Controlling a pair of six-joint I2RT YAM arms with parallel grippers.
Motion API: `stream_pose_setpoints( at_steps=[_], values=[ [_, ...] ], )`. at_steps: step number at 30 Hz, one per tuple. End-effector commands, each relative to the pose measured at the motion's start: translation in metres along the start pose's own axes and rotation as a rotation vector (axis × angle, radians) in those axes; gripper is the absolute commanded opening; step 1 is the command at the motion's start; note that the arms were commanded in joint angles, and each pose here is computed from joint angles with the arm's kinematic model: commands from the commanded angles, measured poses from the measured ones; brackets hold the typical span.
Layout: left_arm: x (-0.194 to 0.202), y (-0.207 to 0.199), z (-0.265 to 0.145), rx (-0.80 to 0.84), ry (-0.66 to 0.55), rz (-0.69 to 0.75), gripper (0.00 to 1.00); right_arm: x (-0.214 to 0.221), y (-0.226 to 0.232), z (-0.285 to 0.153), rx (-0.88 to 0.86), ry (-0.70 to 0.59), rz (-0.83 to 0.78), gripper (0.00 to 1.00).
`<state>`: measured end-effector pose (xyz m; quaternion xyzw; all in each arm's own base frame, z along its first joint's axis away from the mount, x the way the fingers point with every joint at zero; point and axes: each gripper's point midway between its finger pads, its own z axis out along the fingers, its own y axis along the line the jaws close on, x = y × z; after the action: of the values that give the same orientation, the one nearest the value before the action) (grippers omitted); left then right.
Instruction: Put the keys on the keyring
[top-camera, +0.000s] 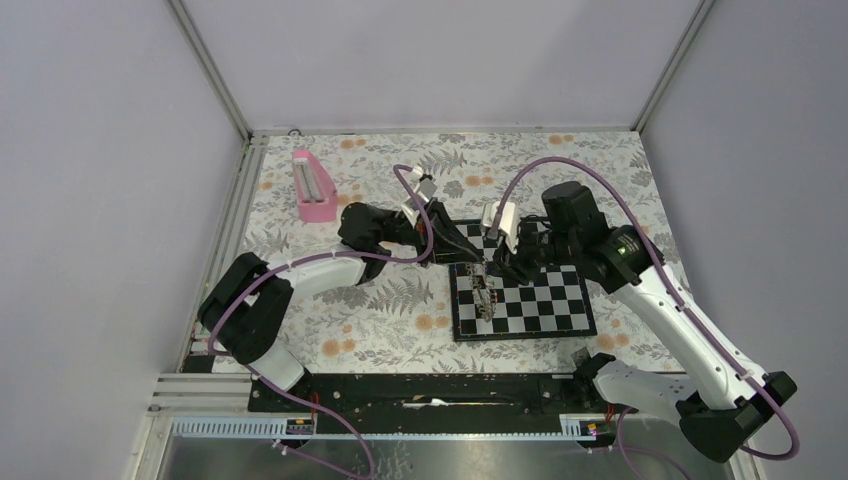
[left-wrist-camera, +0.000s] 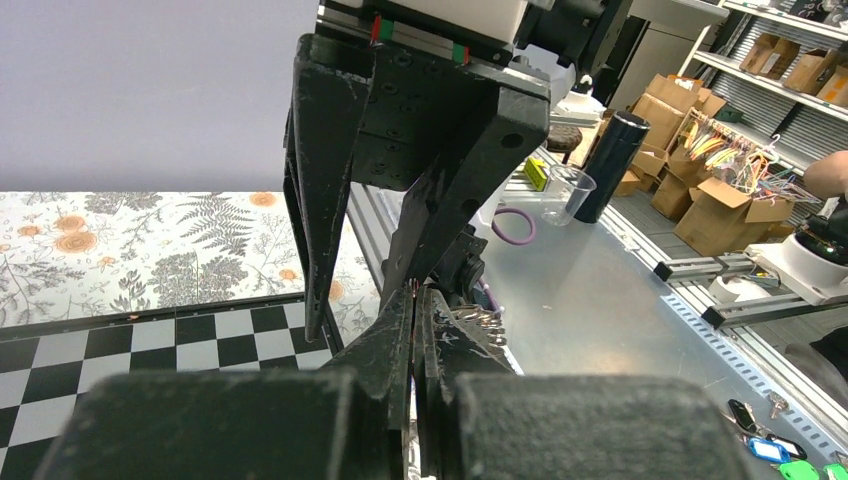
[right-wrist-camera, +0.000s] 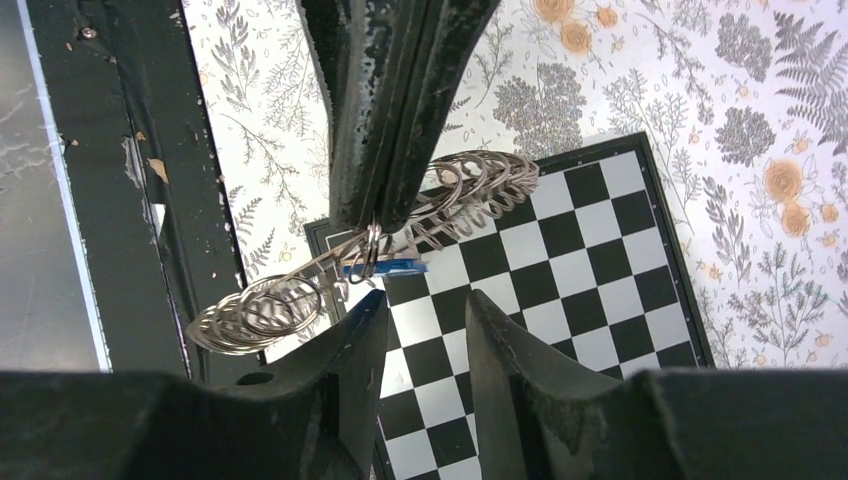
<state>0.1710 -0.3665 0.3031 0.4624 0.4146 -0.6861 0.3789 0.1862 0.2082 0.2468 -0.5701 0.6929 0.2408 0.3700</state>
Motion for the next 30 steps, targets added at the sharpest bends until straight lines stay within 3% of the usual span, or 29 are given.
stream_pose_setpoints(
  at_steps=[1,20,30],
  values=[
    [-0.015,-0.009,0.003,0.037,-0.042,0.080,0.00,-0.018,0.007,-0.004,-0.029,-0.090,-0.066,0.42],
    [-0.010,-0.010,0.001,0.042,-0.043,0.074,0.00,-0.020,0.013,0.014,-0.094,-0.206,-0.023,0.39],
    [-0.008,-0.010,0.000,0.049,-0.037,0.077,0.00,-0.019,0.010,0.007,-0.060,-0.216,-0.023,0.13]
  ],
)
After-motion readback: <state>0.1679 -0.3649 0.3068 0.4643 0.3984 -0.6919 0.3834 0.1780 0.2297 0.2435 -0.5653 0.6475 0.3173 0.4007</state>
